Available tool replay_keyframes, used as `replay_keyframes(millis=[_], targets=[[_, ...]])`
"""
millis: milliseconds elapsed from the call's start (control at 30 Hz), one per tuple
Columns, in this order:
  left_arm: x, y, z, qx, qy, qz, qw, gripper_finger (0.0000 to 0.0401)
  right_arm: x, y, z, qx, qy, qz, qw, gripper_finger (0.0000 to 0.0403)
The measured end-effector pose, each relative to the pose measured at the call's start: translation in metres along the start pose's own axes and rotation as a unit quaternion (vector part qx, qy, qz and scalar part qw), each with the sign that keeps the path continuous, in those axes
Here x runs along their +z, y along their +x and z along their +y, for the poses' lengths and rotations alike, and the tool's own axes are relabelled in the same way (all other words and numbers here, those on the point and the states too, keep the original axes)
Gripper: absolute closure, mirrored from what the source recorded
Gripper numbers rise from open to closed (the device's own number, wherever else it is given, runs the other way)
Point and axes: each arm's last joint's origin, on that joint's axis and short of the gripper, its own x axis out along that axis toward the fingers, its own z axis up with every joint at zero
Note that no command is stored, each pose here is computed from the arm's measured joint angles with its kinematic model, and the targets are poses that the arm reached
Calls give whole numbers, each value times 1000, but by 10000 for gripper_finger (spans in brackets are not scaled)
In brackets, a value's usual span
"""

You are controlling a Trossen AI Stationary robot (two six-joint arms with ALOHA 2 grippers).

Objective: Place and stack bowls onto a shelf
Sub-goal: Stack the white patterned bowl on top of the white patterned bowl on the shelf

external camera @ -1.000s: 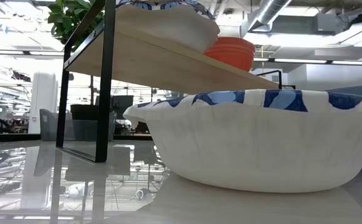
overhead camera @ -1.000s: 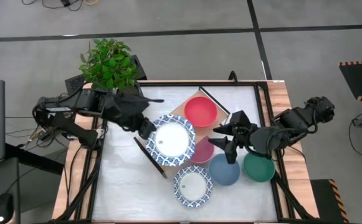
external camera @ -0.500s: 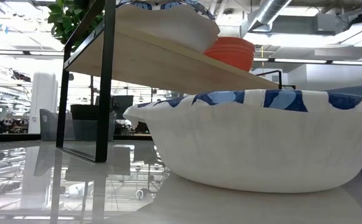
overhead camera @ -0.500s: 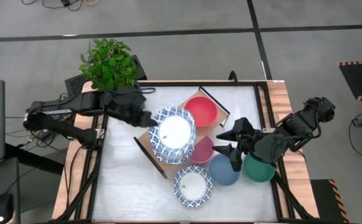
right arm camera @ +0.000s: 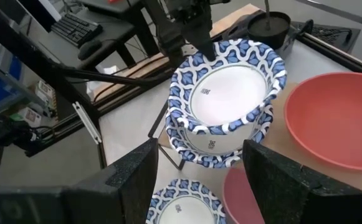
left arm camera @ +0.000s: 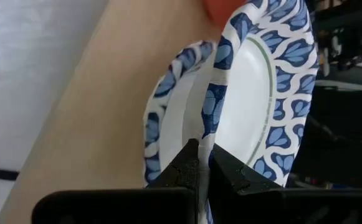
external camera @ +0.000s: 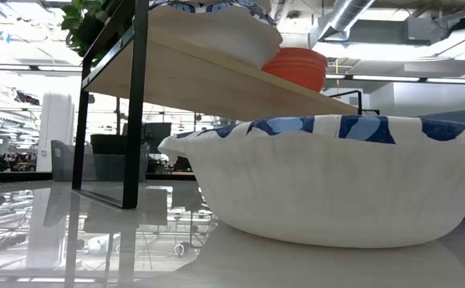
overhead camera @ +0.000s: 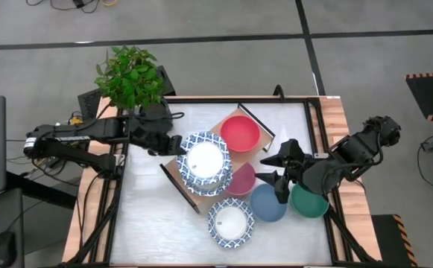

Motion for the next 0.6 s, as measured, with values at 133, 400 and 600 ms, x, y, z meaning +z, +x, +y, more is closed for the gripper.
replay_keyframes(millis=[133,400,600], targets=[[0,0,0,3,1,-4,1000,401,-1,0,-1,-4,-4,3,1000,143],[-7,1,2,18,-7,16,1000,401,-2,0,-2,-10,-11,6,1000,143],[-13,2,0,17,2,26,1000,401,1,3,-5,-18,-10,2,1000,143]])
